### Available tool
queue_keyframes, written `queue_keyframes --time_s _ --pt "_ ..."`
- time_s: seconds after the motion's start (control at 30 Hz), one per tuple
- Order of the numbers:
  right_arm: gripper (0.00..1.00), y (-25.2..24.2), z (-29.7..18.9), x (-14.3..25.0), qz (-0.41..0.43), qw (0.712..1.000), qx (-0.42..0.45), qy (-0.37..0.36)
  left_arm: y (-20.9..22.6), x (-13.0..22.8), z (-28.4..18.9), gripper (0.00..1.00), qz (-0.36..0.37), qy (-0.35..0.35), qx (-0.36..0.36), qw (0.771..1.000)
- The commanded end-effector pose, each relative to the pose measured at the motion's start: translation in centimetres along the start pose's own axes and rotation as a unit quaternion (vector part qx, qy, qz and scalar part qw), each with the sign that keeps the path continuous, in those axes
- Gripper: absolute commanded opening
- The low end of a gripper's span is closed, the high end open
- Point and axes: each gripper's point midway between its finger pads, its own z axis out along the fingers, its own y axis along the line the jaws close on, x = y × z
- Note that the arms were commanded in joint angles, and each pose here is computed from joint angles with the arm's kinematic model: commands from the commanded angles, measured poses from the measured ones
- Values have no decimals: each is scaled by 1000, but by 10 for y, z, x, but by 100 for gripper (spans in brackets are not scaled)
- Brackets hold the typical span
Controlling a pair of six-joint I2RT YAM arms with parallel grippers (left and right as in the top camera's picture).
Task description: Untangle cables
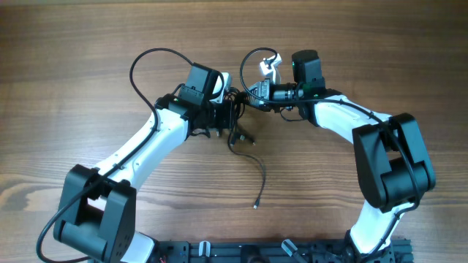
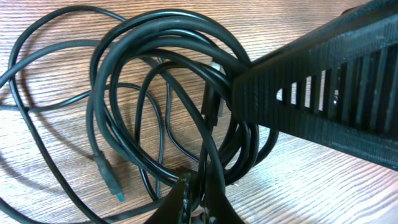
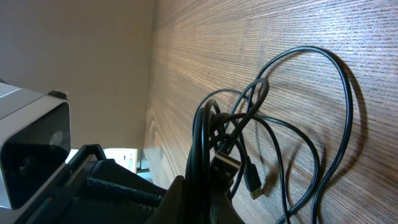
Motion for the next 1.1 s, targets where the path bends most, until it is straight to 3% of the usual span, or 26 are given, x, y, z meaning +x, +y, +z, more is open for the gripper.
queue_keyframes --time_s 0.0,0.17,0.6,0.77,1.07 --pt "4 5 1 1 -4 1000 -7 4 13 1 3 8 -3 -3 -34 999" --pt "4 5 1 1 -5 1000 -7 4 31 5 1 7 -7 2 -84 996" --pt "4 1 1 2 -23 1000 2 3 27 1 -9 4 24 -8 -80 997" --pt "4 -9 1 -1 -13 1000 26 -9 34 0 -28 4 24 -20 -112 993" --pt "4 -17 0 -8 -13 998 50 -28 44 38 -37 4 7 52 -135 989"
